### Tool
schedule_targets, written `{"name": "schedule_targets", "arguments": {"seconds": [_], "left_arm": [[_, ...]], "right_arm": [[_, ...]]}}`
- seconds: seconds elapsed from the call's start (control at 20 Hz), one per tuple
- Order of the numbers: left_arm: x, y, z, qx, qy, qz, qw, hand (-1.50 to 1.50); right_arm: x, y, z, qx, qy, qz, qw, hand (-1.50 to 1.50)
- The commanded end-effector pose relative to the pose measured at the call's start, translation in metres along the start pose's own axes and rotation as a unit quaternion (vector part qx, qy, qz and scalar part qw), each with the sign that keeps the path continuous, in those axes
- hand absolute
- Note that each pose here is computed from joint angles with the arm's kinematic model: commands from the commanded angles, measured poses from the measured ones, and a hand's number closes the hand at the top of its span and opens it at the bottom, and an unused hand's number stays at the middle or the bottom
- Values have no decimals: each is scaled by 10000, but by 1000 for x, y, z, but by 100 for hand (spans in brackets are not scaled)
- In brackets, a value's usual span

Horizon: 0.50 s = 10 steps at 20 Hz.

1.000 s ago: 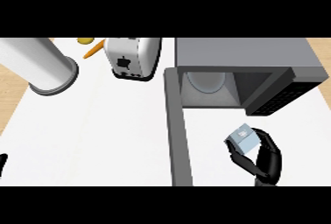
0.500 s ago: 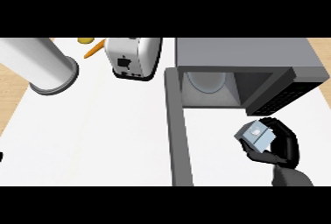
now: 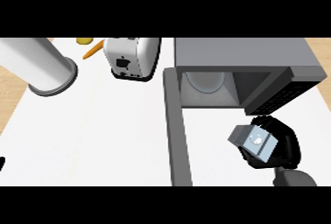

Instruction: Pick up the milk, place it into the microwave and close the microwave

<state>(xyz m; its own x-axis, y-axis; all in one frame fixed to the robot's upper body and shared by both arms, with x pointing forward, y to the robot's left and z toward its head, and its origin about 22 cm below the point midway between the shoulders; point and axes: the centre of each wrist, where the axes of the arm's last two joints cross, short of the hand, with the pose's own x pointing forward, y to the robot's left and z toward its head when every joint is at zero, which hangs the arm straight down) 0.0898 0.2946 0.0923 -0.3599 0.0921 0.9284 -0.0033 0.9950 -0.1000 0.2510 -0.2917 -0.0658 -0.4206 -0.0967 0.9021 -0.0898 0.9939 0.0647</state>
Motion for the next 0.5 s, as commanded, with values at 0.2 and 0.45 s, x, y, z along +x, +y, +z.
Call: {"name": "schedule_targets", "arguments": {"seconds": [0.2, 0.45], "left_arm": [[3, 7, 4, 67, 17, 7, 10000, -150], [-13, 11, -6, 106, 22, 6, 9999, -150]], "right_arm": [[40, 40, -42, 274, -145, 378, 9988, 150], [45, 66, -85, 251, -48, 811, 9964, 150]]}}
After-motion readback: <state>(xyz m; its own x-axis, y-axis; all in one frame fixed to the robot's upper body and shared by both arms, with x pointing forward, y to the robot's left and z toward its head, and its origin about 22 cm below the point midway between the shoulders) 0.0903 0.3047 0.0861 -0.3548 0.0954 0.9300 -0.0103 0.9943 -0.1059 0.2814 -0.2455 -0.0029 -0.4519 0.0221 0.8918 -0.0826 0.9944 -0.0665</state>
